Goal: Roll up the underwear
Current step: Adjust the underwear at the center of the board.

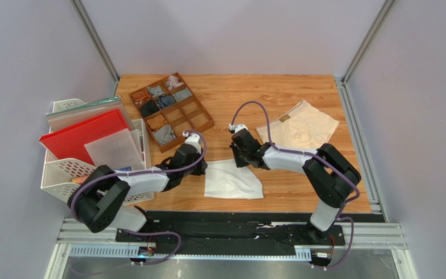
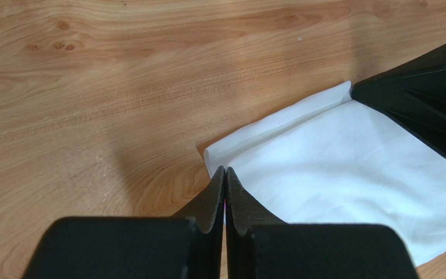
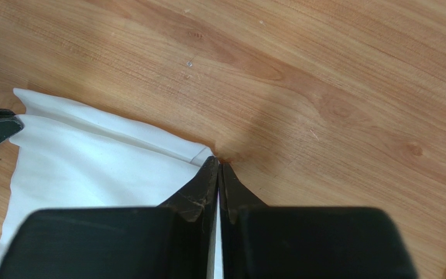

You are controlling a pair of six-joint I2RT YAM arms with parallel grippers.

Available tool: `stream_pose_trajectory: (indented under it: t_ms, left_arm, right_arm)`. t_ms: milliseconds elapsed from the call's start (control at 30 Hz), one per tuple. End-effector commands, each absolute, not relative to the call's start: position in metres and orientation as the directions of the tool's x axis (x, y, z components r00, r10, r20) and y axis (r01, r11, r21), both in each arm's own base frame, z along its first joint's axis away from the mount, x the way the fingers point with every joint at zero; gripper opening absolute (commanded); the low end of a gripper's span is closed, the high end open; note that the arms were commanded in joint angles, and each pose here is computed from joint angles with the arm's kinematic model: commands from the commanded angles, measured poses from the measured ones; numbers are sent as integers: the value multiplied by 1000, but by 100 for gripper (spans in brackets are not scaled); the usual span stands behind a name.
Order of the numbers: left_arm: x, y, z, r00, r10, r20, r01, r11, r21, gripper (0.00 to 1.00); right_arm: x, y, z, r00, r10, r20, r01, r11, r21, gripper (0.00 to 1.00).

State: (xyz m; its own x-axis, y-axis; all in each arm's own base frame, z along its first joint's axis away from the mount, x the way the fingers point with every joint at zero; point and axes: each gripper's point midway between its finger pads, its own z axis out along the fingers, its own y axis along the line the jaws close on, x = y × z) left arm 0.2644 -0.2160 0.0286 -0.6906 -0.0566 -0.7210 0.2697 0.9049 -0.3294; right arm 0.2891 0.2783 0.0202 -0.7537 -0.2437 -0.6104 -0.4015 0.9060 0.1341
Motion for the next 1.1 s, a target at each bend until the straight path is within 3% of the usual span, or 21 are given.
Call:
stream_pose_trajectory:
  t_ms: [0, 167, 367, 467, 1067]
  left_arm:
    - [272, -221, 38, -671, -65, -739, 286, 897, -338, 0]
    - [272, -219, 40, -667, -66, -742, 283, 899, -334, 0]
    - [272, -221, 38, -672, -62, -738, 284, 899, -334, 0]
    - [271, -220, 37, -675, -62, -736, 283, 899, -335, 0]
    - [272, -220, 42, -668, -58, -742, 290, 898, -332, 0]
  right_arm:
    - [295, 280, 34, -736, -242, -632, -407, 904, 129, 1]
    - [295, 279, 47, -722, -222, -655, -400, 907, 133, 1]
    - [294, 278, 51, -722, -213, -658, -395, 908, 139, 23]
    - [292, 282, 49, -724, -212, -656, -408, 899, 160, 28]
    - [284, 280, 23, -761, -238, -603, -407, 900, 159, 29]
